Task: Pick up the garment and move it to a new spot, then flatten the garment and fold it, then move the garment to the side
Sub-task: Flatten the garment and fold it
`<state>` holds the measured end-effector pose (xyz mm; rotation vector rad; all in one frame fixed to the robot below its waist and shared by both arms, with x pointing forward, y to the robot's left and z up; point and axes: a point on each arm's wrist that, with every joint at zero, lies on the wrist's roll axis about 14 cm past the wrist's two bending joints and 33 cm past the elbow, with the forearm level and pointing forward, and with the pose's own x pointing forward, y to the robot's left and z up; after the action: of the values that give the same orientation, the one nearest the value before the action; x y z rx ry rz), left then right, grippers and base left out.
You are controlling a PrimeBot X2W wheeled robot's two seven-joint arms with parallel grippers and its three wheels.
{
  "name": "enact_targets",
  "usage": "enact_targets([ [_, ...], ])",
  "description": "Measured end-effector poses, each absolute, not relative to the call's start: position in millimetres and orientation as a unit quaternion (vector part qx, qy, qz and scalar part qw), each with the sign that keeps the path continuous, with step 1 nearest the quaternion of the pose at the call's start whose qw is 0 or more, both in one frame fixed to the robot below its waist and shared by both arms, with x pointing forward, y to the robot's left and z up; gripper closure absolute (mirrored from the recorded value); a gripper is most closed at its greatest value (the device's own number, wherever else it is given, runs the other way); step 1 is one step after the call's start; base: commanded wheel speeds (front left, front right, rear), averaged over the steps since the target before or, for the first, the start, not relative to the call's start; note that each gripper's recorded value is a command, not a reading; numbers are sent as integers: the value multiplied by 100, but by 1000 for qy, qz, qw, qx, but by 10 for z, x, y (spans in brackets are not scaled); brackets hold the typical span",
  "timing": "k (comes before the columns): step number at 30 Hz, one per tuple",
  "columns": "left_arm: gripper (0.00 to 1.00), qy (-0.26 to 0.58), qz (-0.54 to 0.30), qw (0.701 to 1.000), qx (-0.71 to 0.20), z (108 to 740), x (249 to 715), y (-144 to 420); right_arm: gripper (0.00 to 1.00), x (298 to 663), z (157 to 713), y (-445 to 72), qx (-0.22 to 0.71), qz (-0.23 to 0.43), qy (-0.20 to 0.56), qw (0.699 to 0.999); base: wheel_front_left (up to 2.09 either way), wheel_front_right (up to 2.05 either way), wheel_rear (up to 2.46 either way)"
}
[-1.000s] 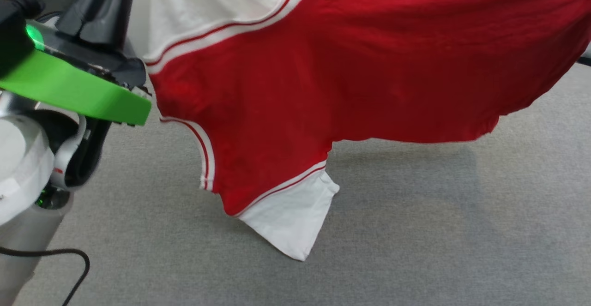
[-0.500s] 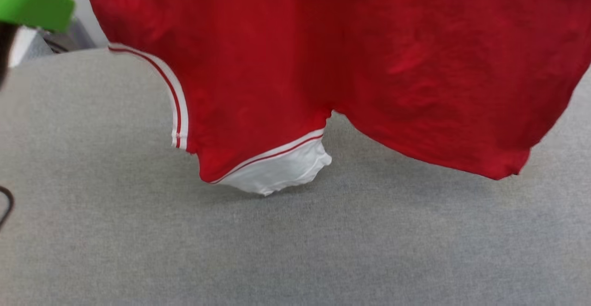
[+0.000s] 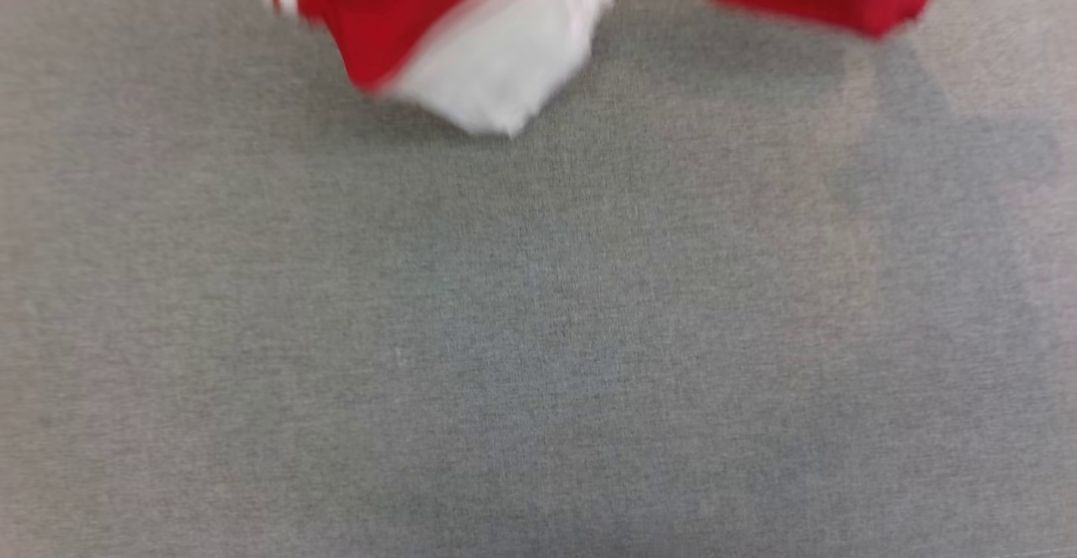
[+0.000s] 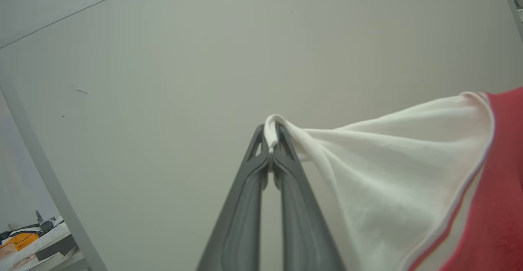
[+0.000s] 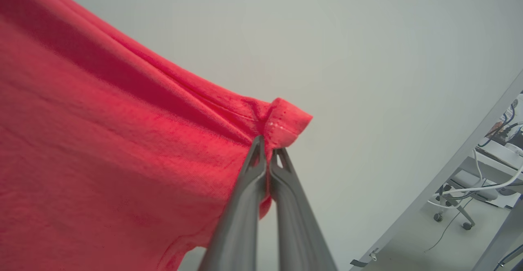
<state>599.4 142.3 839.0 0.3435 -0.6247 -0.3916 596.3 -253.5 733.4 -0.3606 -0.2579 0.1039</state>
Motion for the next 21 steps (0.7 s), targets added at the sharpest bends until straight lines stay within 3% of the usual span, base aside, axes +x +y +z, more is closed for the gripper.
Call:
enact_targets([
  [10,100,-359,-137,900,204,8452,6793,1475,100,6837,7050,-2503,-155,26,-157,975,0,0,0],
  [21,100,-297,-152,928,167,7293,7473,1492,100,7319,6210,-2454,-132,23,-130,982,0,0,0],
])
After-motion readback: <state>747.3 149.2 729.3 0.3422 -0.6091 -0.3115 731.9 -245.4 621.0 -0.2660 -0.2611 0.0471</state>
